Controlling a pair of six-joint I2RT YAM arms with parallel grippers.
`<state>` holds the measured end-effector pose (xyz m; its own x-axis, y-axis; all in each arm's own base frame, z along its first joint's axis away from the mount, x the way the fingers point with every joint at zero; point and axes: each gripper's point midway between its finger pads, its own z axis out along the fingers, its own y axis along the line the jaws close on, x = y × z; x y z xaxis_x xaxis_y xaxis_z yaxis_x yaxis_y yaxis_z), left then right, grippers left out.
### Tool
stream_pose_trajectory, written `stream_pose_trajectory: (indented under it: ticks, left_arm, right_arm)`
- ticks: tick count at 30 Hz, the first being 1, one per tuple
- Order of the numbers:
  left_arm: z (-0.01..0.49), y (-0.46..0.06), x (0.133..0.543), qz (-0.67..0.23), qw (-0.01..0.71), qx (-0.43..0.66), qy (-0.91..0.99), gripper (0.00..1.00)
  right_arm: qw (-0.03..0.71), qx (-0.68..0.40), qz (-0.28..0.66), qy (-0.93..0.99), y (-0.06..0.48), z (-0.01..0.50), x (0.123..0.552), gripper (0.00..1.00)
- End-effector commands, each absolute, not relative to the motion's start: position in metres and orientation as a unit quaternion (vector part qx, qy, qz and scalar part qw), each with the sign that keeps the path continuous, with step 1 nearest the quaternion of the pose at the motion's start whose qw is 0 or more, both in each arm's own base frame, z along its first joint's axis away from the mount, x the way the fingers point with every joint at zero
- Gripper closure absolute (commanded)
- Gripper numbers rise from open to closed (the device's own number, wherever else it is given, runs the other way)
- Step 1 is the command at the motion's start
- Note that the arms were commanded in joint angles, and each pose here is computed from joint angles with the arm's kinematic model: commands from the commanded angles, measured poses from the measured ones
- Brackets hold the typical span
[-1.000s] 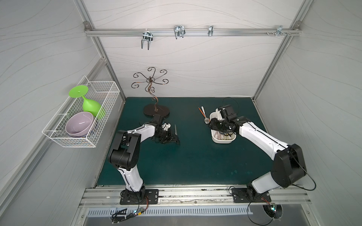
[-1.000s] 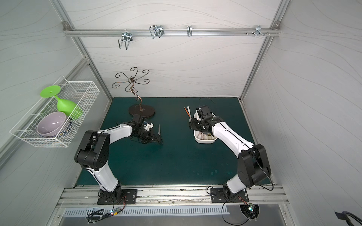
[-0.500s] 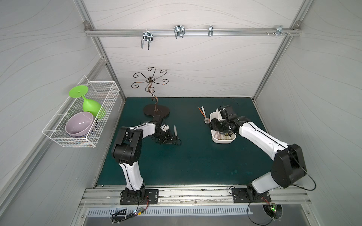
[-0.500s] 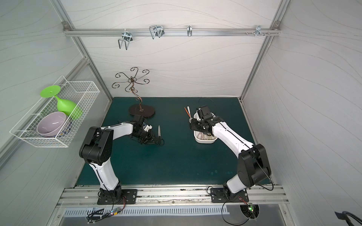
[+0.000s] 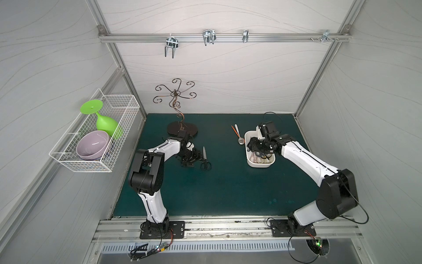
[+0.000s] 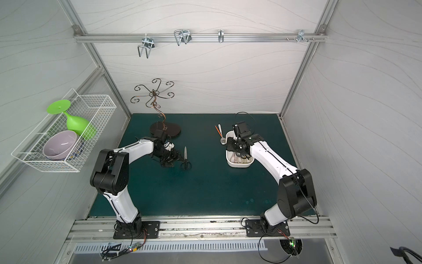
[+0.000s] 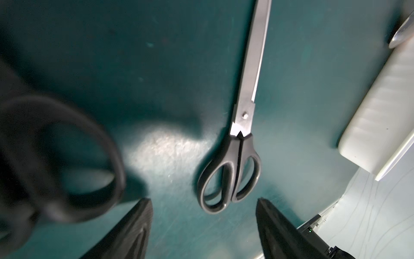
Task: Take the scissors out of the storage box
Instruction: Place the scissors at the center of the board, then pick up the scissors from the storage box.
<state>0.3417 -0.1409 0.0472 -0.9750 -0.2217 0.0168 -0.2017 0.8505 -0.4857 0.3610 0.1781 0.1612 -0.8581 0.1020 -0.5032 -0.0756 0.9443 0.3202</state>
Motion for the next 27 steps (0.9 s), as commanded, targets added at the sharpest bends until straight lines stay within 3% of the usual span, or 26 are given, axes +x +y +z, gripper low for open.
stream_pose_trajectory:
  ticks: [1,6,12,18,27]
  left_arm:
    - [0.095,-0.142,0.368,-0.264,0.089,-0.100,0.955,0.23]
    - [0.149,-0.173,0.395,-0.379,0.150,-0.094,0.908,0.23]
    - [0.172,-0.201,0.401,-0.475,0.149,-0.105,0.861,0.24]
    - [0.160,-0.229,0.381,-0.489,0.113,-0.080,0.861,0.24]
    - [0.141,-0.265,0.365,-0.494,0.064,-0.068,0.864,0.25]
  right_arm:
    - [0.261,0.009,0.129,0.957,0.157,0.160,0.366,0.49]
    - [0.239,0.012,0.101,0.966,0.135,0.147,0.374,0.50]
    - [0.210,0.001,0.059,0.976,0.116,0.127,0.377,0.53]
    - [0.183,-0.014,-0.012,0.983,0.091,0.117,0.387,0.56]
    - [0.171,-0.022,-0.031,0.985,0.089,0.102,0.395,0.68]
